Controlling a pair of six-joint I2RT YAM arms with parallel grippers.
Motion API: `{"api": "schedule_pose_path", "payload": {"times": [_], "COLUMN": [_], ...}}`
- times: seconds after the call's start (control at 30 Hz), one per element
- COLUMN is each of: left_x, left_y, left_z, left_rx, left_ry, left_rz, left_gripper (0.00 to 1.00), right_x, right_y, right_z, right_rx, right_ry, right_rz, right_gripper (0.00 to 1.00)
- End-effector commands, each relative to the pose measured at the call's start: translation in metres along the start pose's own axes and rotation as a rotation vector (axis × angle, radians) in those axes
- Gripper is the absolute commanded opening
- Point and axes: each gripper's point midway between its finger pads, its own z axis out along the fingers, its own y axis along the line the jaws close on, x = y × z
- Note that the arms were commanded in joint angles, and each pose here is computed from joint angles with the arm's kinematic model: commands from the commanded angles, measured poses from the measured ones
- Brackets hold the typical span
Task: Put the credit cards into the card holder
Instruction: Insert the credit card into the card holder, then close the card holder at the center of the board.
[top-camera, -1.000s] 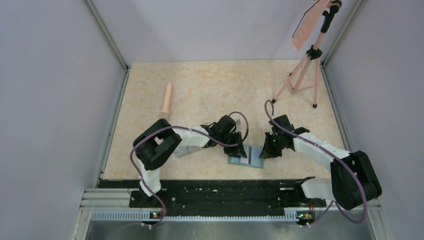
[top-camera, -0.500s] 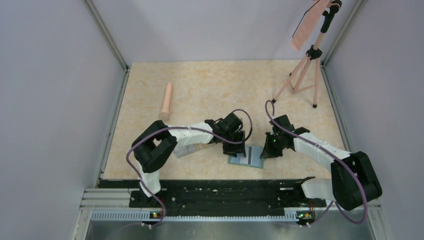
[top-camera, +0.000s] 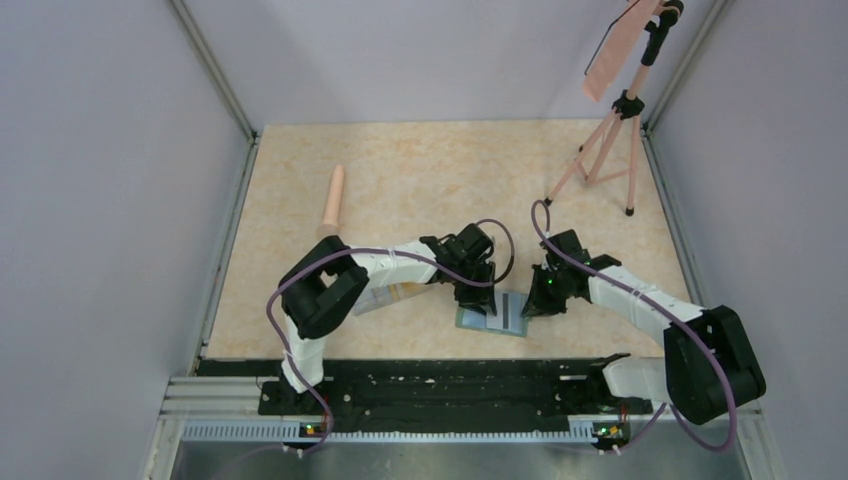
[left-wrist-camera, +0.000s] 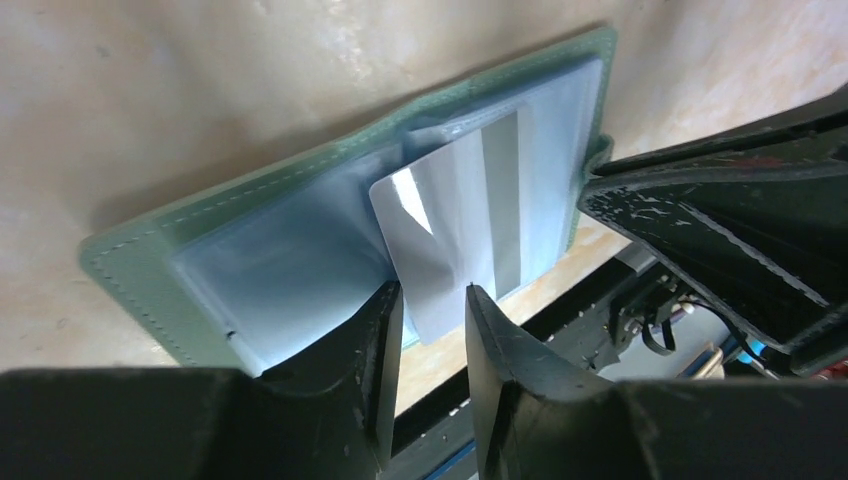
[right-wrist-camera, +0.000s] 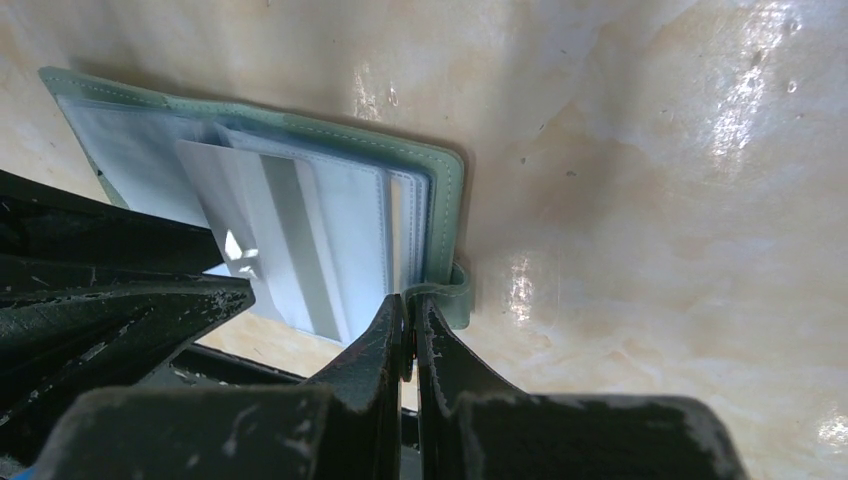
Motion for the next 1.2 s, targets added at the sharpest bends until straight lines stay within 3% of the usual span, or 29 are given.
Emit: {"api": "schedule_pose_path", "payload": {"times": [0.0, 0.43, 0.7, 0.8, 0.93, 1.03, 1.17], "left_x": [-0.006, 0.000, -0.017, -0.024, -0.025, -0.023, -0.015], "left_y": [-0.028, -0.048, -0.028, -0.026, -0.015, 0.000, 0.025], "left_z": [0.003, 0.011, -0.029, -0.052, -0.068, -0.074, -0.073], "left_rx": [0.112, 0.079, -0.085, -0.090, -0.071, -0.070, -0.090], "left_ry": [-0.013, 0.052, -0.091, -0.168, -0.205, -0.209, -0.179], "left_rz": [0.038, 0.110, 0.158, 0.156, 0.115, 0.076, 0.007], "left_gripper": [0.32, 0.32, 0.45, 0.50, 0.52, 0.53, 0.53], "right_x": [-0.014, -0.016, -0.024, -0.031, -0.044, -0.049, -0.048], "right_y": [0.008, 0.012, 0.018, 0.025, 0.032, 0.035, 0.046], "right_z": [-0.011, -0.012, -0.031, -0.044, -0.065, -0.074, -0.076], "right_rx": [-0.014, -0.026, -0.025, -0.039, -0.054, -0.053, -0.106], "right_ry": [-0.050, -0.048, -0.079, -0.112, -0.183, -0.203, -0.188], "right_rz": [-0.001, -0.007, -0.021, -0.039, -0.087, -0.118, -0.147], "right_gripper": [0.00, 0.00, 0.01, 0.27, 0.47, 0.53, 0.53]}}
